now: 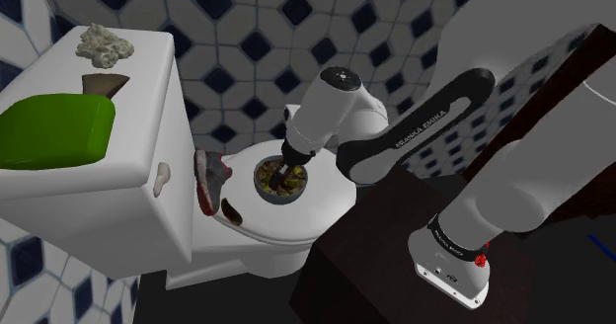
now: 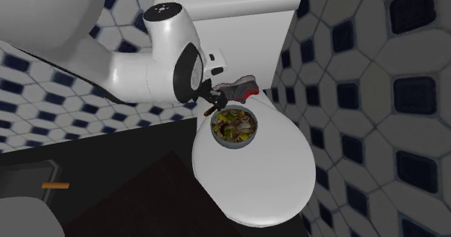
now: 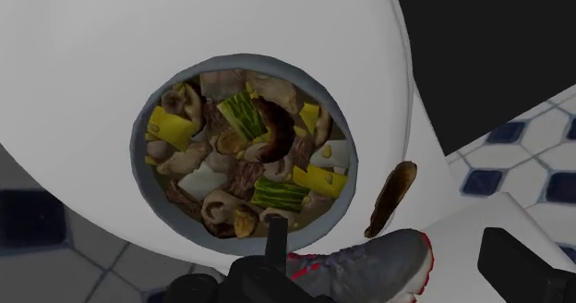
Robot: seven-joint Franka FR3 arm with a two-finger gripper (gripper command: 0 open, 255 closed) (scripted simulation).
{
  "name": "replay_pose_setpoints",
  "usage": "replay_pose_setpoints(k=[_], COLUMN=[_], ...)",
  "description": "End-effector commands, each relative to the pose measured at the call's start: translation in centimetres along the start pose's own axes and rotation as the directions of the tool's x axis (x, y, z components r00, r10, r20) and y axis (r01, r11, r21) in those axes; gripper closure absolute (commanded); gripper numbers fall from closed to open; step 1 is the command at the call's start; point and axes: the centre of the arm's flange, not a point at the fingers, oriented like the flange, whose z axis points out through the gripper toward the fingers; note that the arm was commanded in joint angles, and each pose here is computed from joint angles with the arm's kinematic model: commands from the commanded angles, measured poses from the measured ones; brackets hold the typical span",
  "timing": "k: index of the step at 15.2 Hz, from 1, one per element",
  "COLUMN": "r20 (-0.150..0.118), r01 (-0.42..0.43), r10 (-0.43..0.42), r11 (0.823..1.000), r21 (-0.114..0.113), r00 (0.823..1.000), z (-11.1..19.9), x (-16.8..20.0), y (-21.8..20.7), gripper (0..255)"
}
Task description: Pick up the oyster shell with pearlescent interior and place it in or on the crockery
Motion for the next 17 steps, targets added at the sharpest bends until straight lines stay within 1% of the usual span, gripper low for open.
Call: replay_pose_setpoints(k=[1, 10, 17], r20=[-0.023, -0.102, -0.102], r01=[0.026, 0.102, 0.102], r10=[-0.026, -0.103, -0.103], r11=[1.0, 0.995, 0.995], r21=[0.001, -0.021, -0.021], r00=[0.999, 0.989, 0.989], z=[2.3, 11.7, 15.4], x=[0.5, 3.4, 3.7], y=[-1.7, -7.5, -7.4], gripper=[0, 0, 0])
